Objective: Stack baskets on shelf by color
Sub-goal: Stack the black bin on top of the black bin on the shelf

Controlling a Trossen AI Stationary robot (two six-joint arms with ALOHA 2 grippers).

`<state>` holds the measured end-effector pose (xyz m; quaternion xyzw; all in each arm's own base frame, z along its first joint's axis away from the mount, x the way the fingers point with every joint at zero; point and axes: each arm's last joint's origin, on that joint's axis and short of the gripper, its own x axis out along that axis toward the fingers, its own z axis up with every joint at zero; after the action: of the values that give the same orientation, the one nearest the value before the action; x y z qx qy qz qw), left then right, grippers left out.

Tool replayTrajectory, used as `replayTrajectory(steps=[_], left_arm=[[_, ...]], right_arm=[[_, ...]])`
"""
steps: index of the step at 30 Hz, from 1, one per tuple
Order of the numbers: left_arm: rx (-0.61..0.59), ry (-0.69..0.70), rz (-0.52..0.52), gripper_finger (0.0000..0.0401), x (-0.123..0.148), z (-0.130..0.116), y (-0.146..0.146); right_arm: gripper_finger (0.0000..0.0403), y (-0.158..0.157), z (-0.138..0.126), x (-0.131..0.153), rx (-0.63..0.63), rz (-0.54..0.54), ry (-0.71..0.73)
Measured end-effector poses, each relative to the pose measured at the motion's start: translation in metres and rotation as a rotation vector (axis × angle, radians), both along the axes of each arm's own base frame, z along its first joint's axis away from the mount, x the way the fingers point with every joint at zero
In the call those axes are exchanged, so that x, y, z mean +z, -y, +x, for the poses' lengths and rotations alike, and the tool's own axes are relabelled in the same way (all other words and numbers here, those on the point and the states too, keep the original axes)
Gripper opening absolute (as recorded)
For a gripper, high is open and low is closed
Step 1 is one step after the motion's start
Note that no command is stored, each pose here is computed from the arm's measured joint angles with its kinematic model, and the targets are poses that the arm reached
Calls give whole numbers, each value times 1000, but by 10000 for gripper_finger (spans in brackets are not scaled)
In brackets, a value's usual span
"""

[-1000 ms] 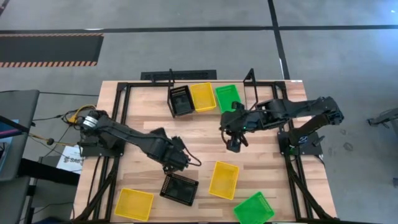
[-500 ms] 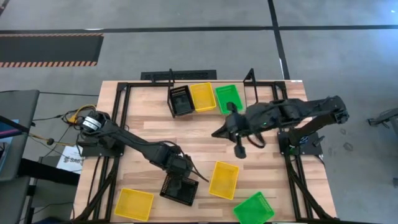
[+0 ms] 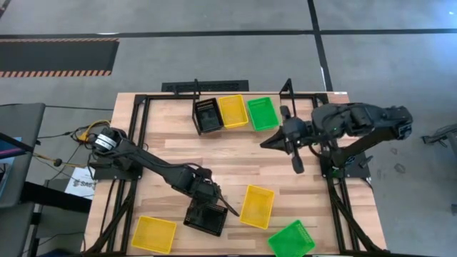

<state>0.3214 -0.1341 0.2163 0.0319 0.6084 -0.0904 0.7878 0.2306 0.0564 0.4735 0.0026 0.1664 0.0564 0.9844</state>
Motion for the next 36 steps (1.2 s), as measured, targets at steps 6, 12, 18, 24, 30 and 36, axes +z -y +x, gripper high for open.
replayTrajectory(steps=[6,12,18,24,30,36], left_arm=[[40,-26,-22,188,-1,-1,1],[62,-30,-33,188,-1,-4,8],[79,-36,-34,188,-3,-7,15],[82,-81,-11,188,-21,-2,19],[88,-131,25,188,-46,6,21],[152,-169,39,179,-58,10,16]], right_arm=[[26,1,-3,2,1,-1,5],[26,1,-3,0,8,-27,-12],[26,1,-3,0,8,-28,-10],[26,1,-3,-1,9,-29,-10],[26,1,-3,-1,9,-29,-14],[26,1,-3,-1,9,-31,-19]])
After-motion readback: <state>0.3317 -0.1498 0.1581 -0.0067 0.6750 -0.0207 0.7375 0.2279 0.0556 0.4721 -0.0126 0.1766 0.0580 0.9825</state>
